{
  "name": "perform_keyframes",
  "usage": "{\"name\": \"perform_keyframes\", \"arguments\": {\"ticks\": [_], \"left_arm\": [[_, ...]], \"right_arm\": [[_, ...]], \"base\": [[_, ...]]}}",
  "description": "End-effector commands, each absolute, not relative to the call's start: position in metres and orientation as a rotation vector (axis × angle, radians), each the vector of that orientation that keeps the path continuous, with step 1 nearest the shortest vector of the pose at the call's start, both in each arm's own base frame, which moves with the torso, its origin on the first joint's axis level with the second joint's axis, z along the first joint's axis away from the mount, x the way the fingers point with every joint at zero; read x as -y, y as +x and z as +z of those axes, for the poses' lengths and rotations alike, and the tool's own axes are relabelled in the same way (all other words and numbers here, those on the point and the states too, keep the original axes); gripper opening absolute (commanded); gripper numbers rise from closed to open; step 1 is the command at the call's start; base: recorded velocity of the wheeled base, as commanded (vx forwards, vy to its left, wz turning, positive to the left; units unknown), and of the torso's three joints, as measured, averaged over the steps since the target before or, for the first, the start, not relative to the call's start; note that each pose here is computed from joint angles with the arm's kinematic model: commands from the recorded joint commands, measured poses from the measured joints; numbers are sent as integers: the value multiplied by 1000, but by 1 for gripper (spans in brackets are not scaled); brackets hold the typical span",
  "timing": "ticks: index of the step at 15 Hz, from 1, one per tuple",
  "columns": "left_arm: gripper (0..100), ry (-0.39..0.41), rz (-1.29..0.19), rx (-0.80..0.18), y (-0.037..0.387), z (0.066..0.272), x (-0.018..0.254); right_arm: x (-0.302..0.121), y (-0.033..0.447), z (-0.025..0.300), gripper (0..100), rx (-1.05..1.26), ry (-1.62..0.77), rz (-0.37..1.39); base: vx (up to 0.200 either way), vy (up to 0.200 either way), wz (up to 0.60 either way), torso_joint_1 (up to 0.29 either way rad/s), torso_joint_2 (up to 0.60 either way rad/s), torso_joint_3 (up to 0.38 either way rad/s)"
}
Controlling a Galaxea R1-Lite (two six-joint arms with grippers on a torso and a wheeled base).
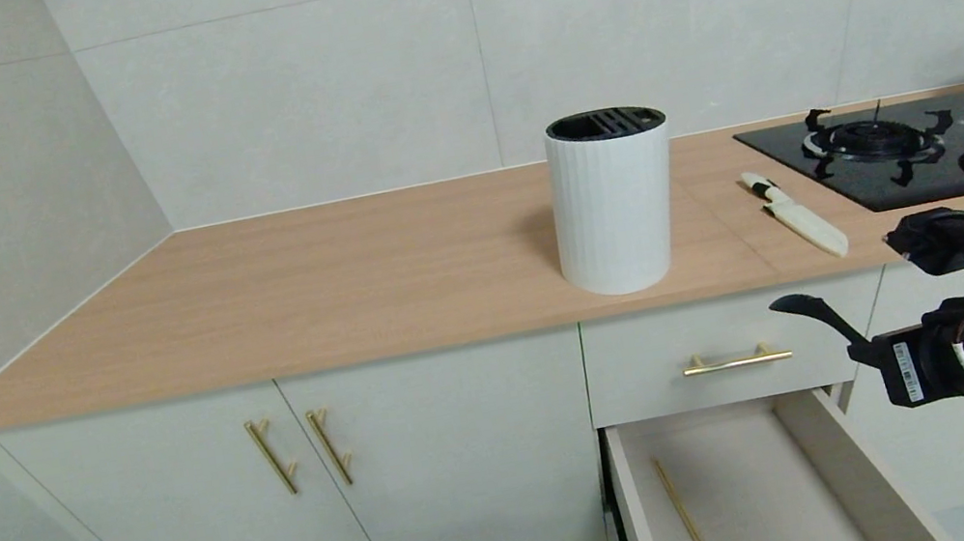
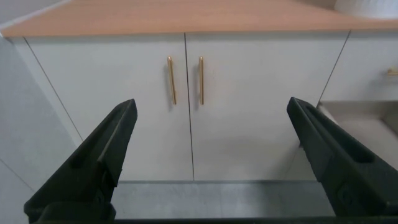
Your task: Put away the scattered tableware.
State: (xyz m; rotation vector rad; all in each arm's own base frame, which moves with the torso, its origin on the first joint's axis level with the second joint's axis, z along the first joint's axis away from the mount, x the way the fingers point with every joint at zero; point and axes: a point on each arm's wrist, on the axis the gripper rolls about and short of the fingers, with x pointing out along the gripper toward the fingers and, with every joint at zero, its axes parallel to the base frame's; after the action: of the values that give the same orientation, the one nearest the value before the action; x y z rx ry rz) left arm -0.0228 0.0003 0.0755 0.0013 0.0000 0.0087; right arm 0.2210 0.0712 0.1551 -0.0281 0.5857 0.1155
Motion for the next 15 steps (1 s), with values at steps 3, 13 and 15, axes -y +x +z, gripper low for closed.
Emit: {"name": "perform_keyframes", "arguments": {"ticks": [3, 13, 15], "left_arm": [[100, 2, 9, 0, -23, 76, 0], [100, 2, 9, 0, -23, 76, 0], [100, 2, 9, 0, -23, 76, 0]], "right_arm": [[-72, 227, 146, 0, -616, -36, 108], [-73, 230, 139, 0, -643, -41, 105], [-73, 230, 139, 0, -642, -43, 106]], "base": [[0, 0, 0, -209, 492, 287], [0, 0, 0, -174, 468, 288], [0, 0, 0, -134, 449, 315]]}}
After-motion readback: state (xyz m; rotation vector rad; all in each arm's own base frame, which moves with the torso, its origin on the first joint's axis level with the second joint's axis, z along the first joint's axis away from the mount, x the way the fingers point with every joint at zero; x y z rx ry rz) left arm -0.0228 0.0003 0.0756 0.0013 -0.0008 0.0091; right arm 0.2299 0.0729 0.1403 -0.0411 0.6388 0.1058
